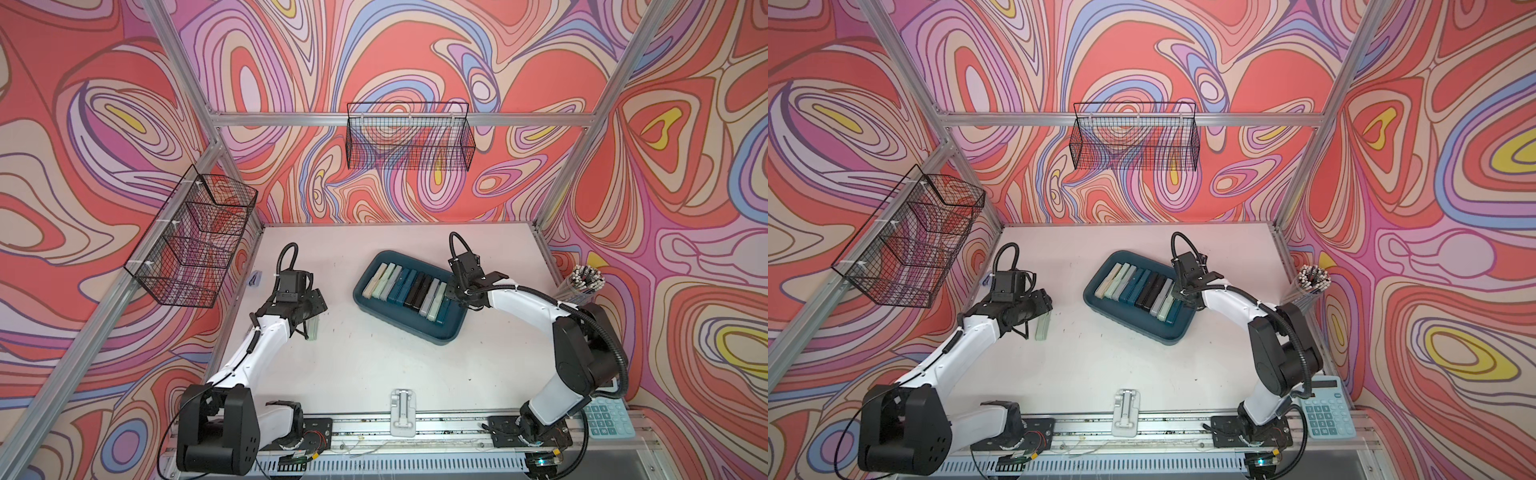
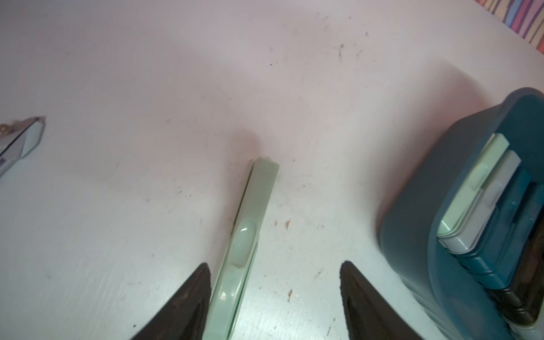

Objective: Put the pruning pliers into the storage box
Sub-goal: Pick up the pruning pliers from the center of the board.

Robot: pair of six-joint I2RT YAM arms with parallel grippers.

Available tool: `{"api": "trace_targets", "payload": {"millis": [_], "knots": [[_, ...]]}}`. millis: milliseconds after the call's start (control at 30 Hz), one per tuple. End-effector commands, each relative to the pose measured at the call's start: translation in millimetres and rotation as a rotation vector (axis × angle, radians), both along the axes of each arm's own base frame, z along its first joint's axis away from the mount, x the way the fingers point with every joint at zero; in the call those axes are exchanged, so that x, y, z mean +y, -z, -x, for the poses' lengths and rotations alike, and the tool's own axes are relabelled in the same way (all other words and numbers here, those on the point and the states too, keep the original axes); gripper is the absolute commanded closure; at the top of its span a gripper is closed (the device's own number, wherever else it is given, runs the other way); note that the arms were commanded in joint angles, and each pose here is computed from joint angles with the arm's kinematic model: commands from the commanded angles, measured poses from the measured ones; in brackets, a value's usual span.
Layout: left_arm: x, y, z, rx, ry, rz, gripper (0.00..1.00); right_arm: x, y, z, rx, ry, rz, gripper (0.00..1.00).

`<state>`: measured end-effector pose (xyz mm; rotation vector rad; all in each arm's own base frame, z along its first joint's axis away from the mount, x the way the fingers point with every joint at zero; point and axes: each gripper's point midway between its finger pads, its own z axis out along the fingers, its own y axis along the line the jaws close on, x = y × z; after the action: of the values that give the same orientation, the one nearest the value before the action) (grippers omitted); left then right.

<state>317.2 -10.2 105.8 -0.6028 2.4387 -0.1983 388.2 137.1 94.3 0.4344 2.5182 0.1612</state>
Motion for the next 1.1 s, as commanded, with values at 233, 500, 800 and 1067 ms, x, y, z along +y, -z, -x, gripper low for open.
{"api": "trace_targets", "payload": {"millis": [233, 500, 800, 1067], "knots": [[6.6, 34.7, 22.3, 0.088, -0.09, 0.053, 0.25, 6.5, -23.7, -14.3, -0.097, -0.041, -0.019, 0.83], [0.4, 55.2, 22.2, 0.152, -0.082, 0.084, 0.29, 5.4, -21.9, -13.0, -0.109, -0.031, -0.045, 0.82], [-0.1, 67.4, 28.1, 0.205, -0.066, 0.075, 0.42, -5.8, -30.3, -16.3, -0.136, -0.003, -0.046, 0.82], [-1.0, 77.6, 31.4, 0.228, -0.062, 0.075, 0.51, -8.0, -25.2, -17.6, -0.132, 0.004, -0.062, 0.81]]}}
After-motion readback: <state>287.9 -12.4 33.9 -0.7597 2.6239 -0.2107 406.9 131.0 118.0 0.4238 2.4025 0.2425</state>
